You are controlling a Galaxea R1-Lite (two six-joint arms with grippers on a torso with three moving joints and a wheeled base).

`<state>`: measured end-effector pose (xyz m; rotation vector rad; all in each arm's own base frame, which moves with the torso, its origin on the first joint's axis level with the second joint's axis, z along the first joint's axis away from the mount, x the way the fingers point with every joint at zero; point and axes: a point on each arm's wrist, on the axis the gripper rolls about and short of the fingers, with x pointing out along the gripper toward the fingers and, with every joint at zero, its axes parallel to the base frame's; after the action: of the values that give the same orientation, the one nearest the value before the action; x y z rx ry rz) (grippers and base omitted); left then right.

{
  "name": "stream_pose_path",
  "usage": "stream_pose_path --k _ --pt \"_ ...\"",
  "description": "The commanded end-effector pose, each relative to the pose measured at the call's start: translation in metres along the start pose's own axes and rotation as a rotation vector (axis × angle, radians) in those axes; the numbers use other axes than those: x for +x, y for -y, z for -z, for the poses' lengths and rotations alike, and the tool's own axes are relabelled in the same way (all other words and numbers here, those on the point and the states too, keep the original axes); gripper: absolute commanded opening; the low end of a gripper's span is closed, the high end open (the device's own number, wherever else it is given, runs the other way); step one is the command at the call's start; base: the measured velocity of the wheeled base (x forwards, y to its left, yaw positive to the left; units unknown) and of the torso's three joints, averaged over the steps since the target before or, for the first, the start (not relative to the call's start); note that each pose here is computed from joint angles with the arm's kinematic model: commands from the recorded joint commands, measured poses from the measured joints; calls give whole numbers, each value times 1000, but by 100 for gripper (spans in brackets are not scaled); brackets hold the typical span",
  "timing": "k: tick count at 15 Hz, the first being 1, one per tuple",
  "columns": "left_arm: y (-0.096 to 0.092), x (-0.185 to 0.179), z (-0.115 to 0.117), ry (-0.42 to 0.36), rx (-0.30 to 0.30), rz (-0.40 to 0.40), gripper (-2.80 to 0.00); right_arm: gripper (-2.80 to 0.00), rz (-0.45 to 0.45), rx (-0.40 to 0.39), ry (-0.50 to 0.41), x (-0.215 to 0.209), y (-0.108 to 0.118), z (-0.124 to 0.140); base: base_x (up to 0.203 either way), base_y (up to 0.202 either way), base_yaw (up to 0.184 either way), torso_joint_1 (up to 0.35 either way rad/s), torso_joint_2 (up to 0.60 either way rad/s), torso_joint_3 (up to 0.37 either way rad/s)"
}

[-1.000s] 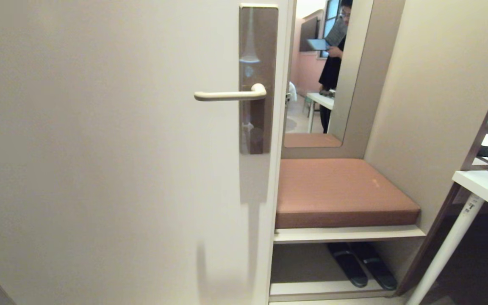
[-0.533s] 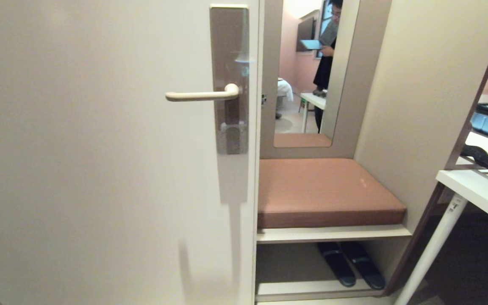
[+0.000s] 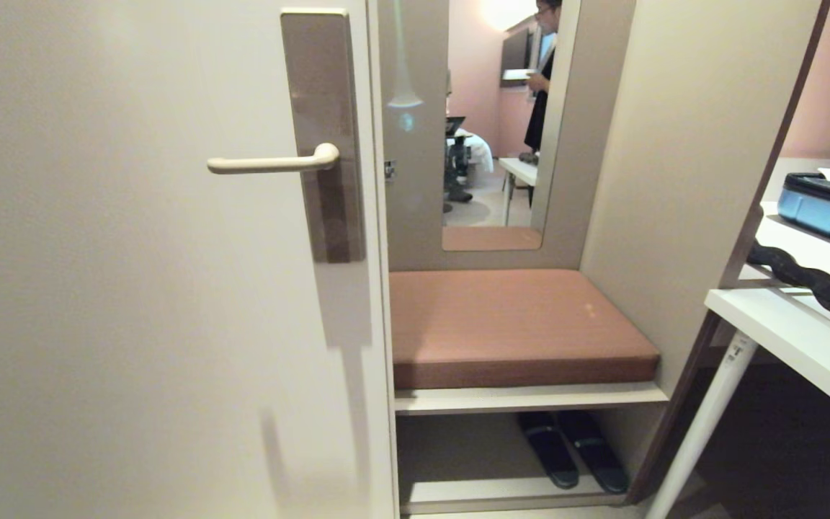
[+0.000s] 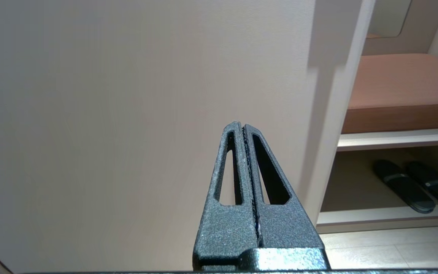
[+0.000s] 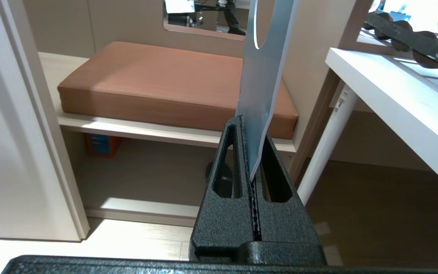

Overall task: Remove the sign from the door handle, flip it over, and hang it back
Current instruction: Hand it to the other hand

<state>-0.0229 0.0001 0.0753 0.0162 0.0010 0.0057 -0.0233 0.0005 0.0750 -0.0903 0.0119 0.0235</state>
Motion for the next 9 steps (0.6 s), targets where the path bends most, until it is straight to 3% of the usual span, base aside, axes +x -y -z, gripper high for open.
stream_pose_path --k 1,9 --pt "0 0 0 2 1 -2 -280 -280 0 -2 -1 0 0 0 0 0 0 0 0 0" --pt "0 0 0 2 2 3 -280 -280 0 0 -1 0 0 0 0 0 0 0 0 0"
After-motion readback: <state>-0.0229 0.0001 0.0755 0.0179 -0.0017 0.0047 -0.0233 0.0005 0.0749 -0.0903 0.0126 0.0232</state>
